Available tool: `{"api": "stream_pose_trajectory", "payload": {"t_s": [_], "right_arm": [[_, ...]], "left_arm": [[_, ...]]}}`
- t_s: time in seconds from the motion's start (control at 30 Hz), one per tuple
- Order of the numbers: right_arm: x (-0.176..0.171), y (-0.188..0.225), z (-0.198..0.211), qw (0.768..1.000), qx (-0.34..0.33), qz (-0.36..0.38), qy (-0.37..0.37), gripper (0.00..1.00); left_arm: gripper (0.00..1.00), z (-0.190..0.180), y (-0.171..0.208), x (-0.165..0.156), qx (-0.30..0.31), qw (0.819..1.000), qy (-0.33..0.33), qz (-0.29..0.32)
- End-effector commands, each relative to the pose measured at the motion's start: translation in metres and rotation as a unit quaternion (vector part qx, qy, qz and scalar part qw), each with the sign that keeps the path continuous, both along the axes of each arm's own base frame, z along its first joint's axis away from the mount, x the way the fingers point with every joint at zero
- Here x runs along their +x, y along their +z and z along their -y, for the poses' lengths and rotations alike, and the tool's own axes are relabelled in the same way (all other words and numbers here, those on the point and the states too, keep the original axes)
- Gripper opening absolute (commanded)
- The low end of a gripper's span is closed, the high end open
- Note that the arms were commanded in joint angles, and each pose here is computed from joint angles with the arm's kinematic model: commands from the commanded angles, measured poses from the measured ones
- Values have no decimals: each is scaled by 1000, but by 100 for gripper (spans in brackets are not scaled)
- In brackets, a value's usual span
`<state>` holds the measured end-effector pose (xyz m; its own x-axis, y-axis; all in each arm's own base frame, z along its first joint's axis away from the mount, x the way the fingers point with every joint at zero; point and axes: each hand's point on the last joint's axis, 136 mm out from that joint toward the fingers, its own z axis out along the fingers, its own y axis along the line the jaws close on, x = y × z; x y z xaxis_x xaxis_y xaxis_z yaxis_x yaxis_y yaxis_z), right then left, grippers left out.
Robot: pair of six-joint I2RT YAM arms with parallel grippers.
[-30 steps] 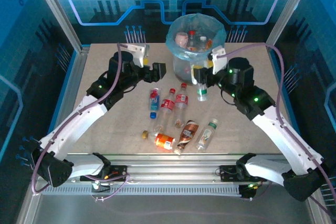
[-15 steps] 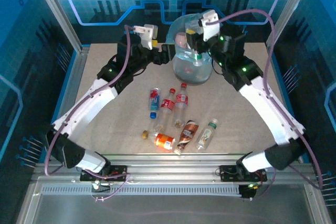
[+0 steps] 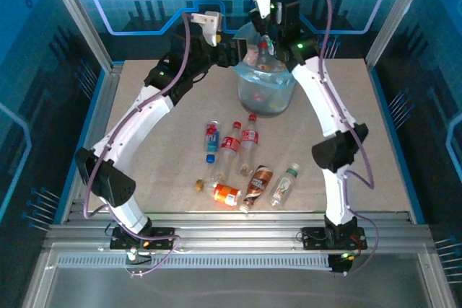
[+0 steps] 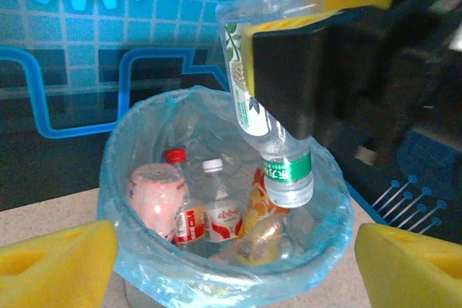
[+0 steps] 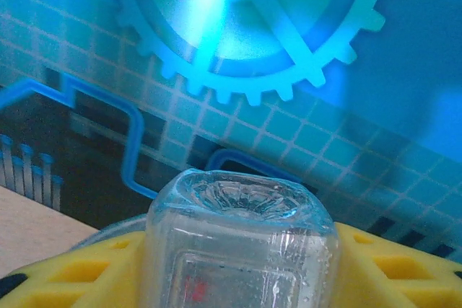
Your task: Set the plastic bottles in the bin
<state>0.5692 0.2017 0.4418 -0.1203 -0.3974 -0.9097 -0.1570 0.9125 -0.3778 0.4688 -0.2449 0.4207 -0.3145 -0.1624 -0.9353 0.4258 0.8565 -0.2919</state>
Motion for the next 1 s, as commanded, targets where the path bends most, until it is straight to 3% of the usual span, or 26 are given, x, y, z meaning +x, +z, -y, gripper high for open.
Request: {"api": "stream_pose_trajectory", "payload": {"t_s": [0.0, 0.17, 0.3, 0.7, 0.97], "right_arm": [[17, -41, 24, 994, -84, -54, -46, 61], [37, -73, 29, 988, -121, -70, -58, 66], [38, -72, 34, 989, -115, -67, -68, 93], [38, -85, 39, 992, -64, -96, -51, 74], [36, -110, 39, 989, -29, -141, -38, 69]], "left_arm": [[87, -5, -1, 12, 11, 1000, 7, -3], [87, -9, -11, 22, 18, 1000, 16, -13], [87, -10, -15, 26, 16, 1000, 20, -17], [87, -3, -17, 33, 3, 999, 16, -29], [87, -7, -29, 31, 18, 998, 19, -52]]}}
